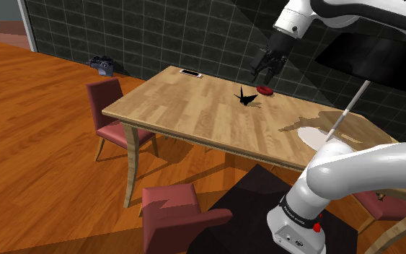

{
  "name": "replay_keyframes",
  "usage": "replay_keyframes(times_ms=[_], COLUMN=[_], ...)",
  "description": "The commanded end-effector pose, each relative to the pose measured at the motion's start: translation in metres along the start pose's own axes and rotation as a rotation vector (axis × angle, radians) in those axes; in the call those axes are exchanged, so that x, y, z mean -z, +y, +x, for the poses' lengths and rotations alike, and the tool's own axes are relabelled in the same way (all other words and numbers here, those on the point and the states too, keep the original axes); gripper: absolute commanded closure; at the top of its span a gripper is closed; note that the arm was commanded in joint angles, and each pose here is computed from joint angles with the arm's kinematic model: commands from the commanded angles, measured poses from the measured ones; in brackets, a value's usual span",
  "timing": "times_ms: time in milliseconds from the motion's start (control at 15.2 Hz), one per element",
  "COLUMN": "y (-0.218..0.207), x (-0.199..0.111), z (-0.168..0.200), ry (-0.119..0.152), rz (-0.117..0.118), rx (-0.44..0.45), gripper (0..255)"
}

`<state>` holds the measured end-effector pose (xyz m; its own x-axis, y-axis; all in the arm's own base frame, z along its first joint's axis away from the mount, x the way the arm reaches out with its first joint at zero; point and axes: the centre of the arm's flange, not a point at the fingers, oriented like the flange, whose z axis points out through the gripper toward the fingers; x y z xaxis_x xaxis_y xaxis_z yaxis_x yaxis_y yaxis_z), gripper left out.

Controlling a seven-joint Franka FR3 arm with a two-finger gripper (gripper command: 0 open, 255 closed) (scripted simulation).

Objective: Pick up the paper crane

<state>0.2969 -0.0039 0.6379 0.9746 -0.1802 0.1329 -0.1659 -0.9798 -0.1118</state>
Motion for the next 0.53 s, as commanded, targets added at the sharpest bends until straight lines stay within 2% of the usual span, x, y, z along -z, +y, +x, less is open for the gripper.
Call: replay_keyframes(times_ms=[0,462], y=[0.000,0.067], x=[0.000,-0.031], z=[0.000,0.057], ry=[0.000,-0.044], rz=[0.000,-0.029], rx=[0.000,-0.025], gripper=[0,0])
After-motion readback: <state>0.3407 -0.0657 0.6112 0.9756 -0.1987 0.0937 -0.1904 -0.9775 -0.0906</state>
